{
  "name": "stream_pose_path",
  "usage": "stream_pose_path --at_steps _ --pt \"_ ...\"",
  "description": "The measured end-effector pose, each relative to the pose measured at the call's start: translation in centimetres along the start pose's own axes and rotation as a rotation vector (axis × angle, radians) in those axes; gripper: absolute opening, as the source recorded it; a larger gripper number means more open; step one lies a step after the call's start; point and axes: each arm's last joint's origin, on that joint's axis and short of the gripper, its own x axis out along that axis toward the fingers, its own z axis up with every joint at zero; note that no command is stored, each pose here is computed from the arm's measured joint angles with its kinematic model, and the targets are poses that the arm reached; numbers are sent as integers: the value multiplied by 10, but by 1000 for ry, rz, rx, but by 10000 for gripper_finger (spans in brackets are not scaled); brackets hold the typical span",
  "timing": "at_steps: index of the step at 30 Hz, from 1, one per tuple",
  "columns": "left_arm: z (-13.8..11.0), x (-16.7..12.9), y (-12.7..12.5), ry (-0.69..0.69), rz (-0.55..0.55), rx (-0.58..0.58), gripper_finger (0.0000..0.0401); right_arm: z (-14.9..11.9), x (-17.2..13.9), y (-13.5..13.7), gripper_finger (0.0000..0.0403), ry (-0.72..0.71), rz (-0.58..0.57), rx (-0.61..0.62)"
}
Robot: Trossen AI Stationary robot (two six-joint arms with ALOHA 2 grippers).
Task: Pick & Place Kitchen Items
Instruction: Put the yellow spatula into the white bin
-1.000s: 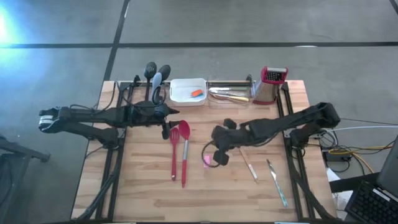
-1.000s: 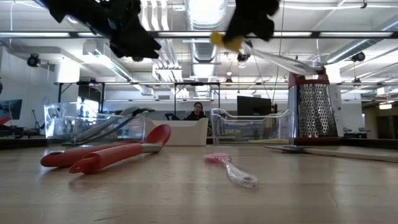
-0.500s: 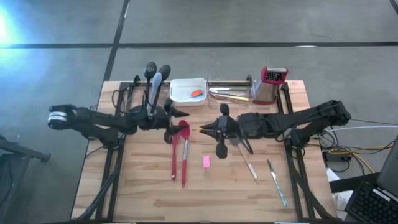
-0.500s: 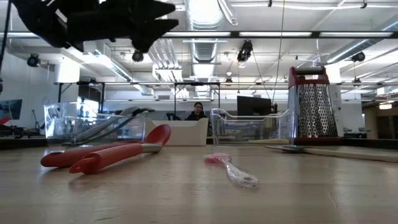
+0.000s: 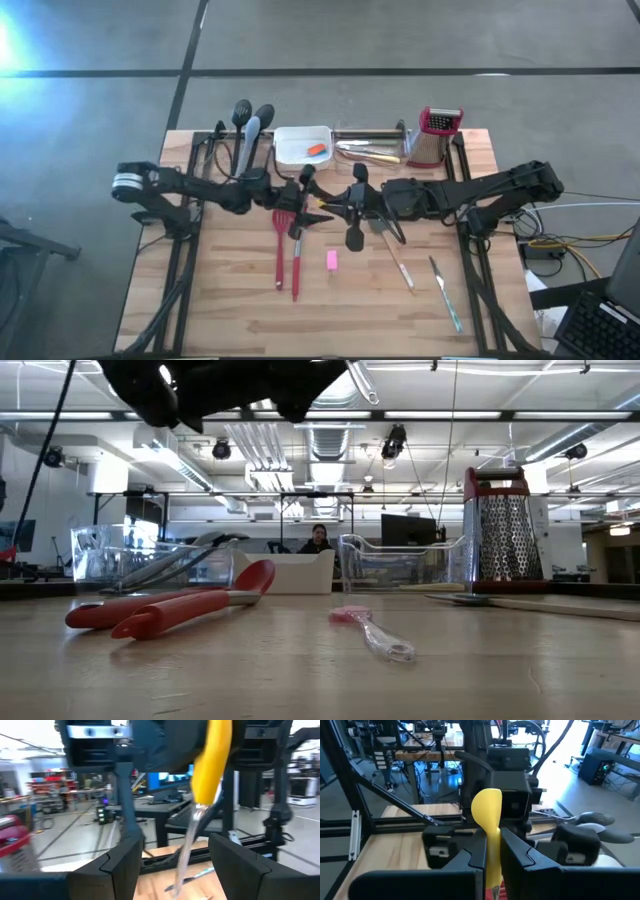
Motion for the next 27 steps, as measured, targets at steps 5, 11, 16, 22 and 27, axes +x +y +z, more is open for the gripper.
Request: stream_pose_path --at_steps 5,11,16,22,27 --pt "-4 14 1 3 -63 -12 228 0 0 0 19 1 0 -7" --pt "-5 16 1 4 -62 -23 141 0 0 0 19 5 0 -10" --pt "-5 16 1 5 -62 -25 18 -1 0 0 19 9 -5 -10" --pt "-5 16 2 11 -51 -30 14 -1 0 -1 18 10 -5 -3" --pt "-5 16 1 14 -52 -34 13 0 -1 -1 57 8 -4 25"
